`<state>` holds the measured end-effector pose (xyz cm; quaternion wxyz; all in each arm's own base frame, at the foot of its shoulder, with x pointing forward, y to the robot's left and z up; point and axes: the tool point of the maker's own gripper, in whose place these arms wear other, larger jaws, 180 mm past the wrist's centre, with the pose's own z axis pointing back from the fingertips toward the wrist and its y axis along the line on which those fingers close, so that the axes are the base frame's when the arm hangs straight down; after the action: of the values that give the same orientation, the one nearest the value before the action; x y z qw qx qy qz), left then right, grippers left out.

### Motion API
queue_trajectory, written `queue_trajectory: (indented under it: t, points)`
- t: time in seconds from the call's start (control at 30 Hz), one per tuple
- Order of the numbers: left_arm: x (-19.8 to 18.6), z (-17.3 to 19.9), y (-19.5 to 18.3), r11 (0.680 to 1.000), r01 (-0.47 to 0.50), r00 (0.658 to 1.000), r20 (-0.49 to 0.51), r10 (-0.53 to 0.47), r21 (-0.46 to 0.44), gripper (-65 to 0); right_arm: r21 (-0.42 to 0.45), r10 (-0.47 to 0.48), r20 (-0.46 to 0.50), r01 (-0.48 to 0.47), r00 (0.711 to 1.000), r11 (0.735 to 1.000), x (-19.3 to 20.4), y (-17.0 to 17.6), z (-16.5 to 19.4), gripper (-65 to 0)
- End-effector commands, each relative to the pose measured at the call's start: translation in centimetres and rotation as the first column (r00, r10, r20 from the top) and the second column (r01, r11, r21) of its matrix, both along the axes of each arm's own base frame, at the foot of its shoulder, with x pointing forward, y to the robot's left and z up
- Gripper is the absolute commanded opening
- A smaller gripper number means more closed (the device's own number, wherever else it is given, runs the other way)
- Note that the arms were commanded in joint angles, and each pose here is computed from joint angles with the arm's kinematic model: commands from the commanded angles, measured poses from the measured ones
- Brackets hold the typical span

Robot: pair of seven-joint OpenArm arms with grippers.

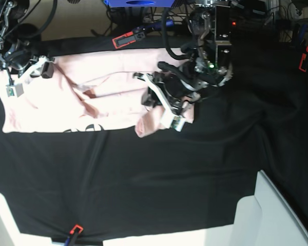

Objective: Fold the T-shirt properly
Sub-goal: 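Carry the left-held strip end over toward the right gripper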

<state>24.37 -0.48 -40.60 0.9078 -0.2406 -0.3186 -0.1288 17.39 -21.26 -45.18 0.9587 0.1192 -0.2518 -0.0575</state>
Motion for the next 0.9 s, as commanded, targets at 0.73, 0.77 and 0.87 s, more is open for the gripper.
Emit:
queue_trajectory:
  t: [0.73, 0.77, 0.87]
  points:
    - [1.2, 0.1, -6.4, 0.981, 0.185, 0.983, 0.020, -0.184, -0.051, -65.0, -0.007, 0.007, 0.031, -0.007, 0.999, 1.000, 0.6, -0.3, 0.7, -39.8]
    - [1.3, 0.1, -6.7, 0.980, 0.192, 0.981, 0.022, -0.191, -0.052, -65.0, -0.007, 0.007, 0.031, -0.007, 0.999, 1.000, 0.6, -0.3, 0.7, -39.8]
    - [1.3, -0.4, -6.8, 0.979, 0.196, 0.981, 0.007, -0.196, -0.053, -65.0, -0.007, 0.007, 0.031, -0.007, 0.999, 1.000, 0.6, -0.3, 0.7, -39.8]
